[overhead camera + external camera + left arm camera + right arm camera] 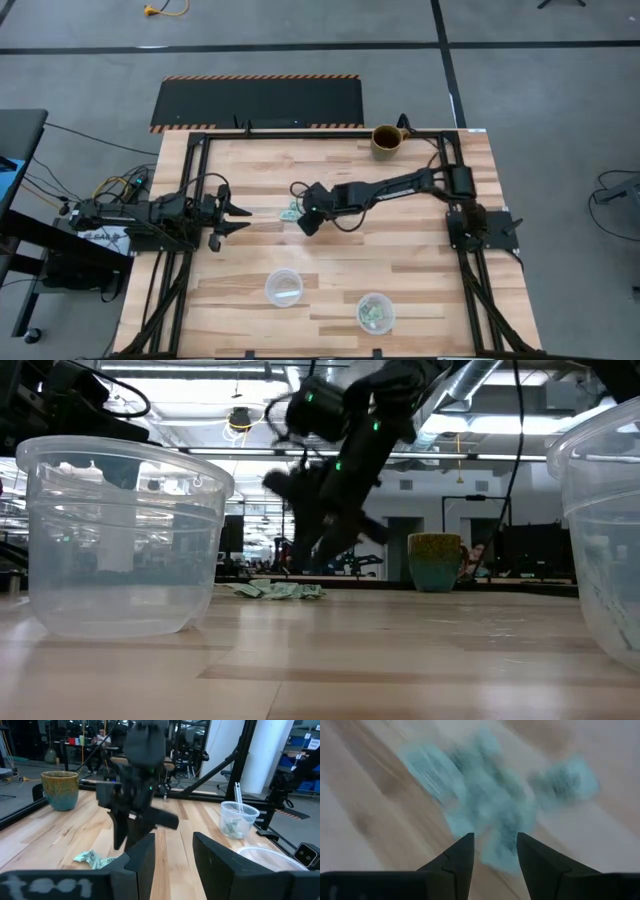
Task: Pick and place items into bin
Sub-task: Put the stevia packet into the right transparent bin
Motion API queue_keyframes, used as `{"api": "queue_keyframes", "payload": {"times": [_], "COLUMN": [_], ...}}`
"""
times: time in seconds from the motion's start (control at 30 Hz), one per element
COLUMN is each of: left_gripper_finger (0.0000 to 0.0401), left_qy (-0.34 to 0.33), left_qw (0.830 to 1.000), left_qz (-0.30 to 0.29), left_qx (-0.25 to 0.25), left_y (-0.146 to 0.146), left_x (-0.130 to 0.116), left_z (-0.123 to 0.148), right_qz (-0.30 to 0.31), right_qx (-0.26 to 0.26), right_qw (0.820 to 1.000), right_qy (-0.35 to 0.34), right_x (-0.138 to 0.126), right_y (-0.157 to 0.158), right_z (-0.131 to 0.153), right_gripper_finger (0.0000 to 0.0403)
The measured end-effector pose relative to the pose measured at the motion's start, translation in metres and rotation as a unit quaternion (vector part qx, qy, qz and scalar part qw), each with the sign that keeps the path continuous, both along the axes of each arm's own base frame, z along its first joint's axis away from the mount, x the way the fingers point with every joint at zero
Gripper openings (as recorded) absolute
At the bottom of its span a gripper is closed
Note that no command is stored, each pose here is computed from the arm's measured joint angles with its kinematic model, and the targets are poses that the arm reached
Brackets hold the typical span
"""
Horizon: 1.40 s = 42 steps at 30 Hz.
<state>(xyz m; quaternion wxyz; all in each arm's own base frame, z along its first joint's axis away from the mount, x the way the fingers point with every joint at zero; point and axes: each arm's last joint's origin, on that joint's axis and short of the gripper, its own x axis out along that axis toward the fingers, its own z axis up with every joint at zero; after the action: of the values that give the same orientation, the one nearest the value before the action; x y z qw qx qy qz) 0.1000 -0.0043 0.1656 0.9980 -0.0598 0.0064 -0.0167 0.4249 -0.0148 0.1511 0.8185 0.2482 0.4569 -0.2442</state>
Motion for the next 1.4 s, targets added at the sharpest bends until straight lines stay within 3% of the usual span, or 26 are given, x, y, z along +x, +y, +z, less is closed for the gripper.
{"api": "queue_keyframes", "payload": {"times": [0.17,0.43,0.77,1.07,1.4], "left_gripper_finger": [0.0121,0.0121,0.0121,0.0121,0.0121], "left_qy": [0.001,0.000,0.000,0.001,0.001], "left_qw": [1.000,1.000,1.000,1.000,1.000], "left_qz": [0.000,0.000,-0.001,0.000,-0.002], "left_qx": [0.000,0.000,0.000,0.000,0.000], "left_y": [0.000,0.000,0.000,0.000,0.000], "left_x": [0.000,0.000,0.000,0.000,0.000], "left_z": [0.000,0.000,0.000,0.000,0.000], "right_qz": [0.006,0.013,0.020,0.010,-0.046], "right_qx": [0.004,0.007,0.014,0.021,-0.019], "right_qw": [0.999,0.999,0.998,0.992,0.973], "right_qy": [0.031,0.047,0.065,0.127,0.226], "right_x": [0.002,0.002,-0.002,-0.019,-0.055], "right_y": [0.003,0.008,0.013,0.037,0.062], "right_z": [-0.024,-0.033,-0.032,-0.023,-0.001], "right_gripper_finger": [0.0143,0.0126,0.0008,0.0004,0.0001]}}
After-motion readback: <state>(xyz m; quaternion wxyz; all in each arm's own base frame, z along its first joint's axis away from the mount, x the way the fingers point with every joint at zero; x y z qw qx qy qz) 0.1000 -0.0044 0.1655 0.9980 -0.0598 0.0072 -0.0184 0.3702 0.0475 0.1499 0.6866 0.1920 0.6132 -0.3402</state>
